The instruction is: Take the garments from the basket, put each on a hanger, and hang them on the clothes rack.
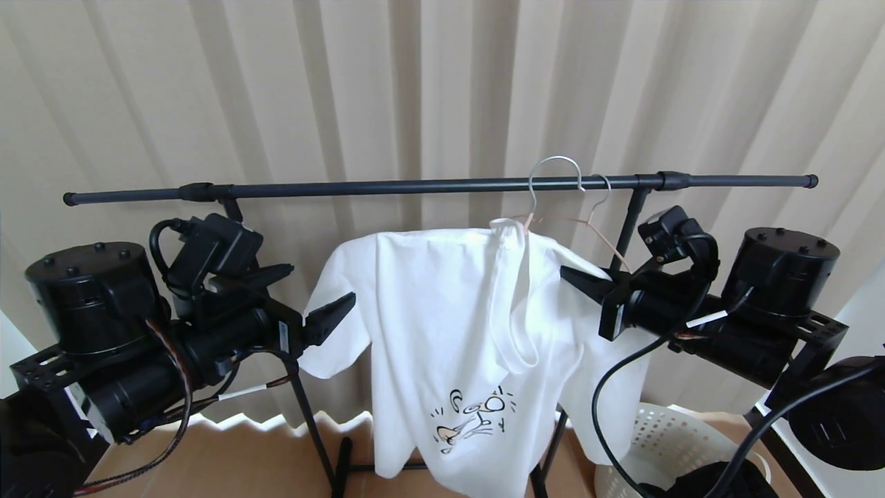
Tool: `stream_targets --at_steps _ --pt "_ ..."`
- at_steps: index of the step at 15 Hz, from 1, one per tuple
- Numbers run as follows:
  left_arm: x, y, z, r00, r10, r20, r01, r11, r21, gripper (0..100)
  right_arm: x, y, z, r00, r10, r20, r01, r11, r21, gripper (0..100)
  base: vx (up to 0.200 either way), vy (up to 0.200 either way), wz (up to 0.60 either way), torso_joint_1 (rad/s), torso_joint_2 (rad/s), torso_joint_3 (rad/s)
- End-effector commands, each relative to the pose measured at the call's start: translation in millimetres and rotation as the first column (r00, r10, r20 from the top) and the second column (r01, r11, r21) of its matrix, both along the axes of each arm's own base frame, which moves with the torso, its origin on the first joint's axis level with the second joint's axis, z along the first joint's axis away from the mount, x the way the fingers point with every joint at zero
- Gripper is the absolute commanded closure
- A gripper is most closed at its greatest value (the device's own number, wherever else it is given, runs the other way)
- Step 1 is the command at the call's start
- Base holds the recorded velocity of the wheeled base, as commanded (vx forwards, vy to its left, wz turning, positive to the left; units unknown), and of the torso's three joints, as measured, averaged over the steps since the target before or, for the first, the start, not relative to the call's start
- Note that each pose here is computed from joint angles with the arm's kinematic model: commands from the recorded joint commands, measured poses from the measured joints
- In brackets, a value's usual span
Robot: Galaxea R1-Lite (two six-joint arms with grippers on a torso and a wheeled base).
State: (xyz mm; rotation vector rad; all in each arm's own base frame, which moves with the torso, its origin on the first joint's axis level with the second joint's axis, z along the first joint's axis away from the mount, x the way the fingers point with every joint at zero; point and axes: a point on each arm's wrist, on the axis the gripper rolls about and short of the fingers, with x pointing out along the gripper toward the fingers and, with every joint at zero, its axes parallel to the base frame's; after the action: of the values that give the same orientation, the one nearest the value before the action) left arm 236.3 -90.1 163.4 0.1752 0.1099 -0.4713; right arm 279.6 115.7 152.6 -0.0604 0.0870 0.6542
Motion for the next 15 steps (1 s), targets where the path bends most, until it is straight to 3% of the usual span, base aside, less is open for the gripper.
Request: stream_targets --at_steps 1,8,9,15 --pt "14.1 6.0 -15.8 0.998 0.035 -0.054 -0.034 0.999 0.022 0 0.5 -6.2 0.6 1.000 -0.010 0.003 0.010 1.000 -0.002 100 0.000 0.000 0.00 0.000 0.00 0.000" --pt "27.5 4.5 -34.2 0.992 0.052 -0.114 -0.048 0.998 0.035 0 -0.9 -7.9 -2.7 0.999 0.035 -0.012 -0.035 0.999 -0.001 100 0.000 0.000 0.00 0.000 0.00 0.000" --pt "28.5 5.5 -34.2 0.993 0.056 -0.108 -0.053 0.998 0.033 100 -1.5 -8.1 -3.0 0.999 0.035 -0.012 -0.035 0.999 -0.002 100 0.000 0.000 0.00 0.000 0.00 0.000" --pt "35.1 18.7 -31.8 0.991 0.105 -0.087 -0.103 0.994 0.021 100 2.6 -12.0 -0.6 1.000 0.020 -0.003 -0.020 1.000 0.002 100 0.000 0.000 0.00 0.000 0.00 0.000"
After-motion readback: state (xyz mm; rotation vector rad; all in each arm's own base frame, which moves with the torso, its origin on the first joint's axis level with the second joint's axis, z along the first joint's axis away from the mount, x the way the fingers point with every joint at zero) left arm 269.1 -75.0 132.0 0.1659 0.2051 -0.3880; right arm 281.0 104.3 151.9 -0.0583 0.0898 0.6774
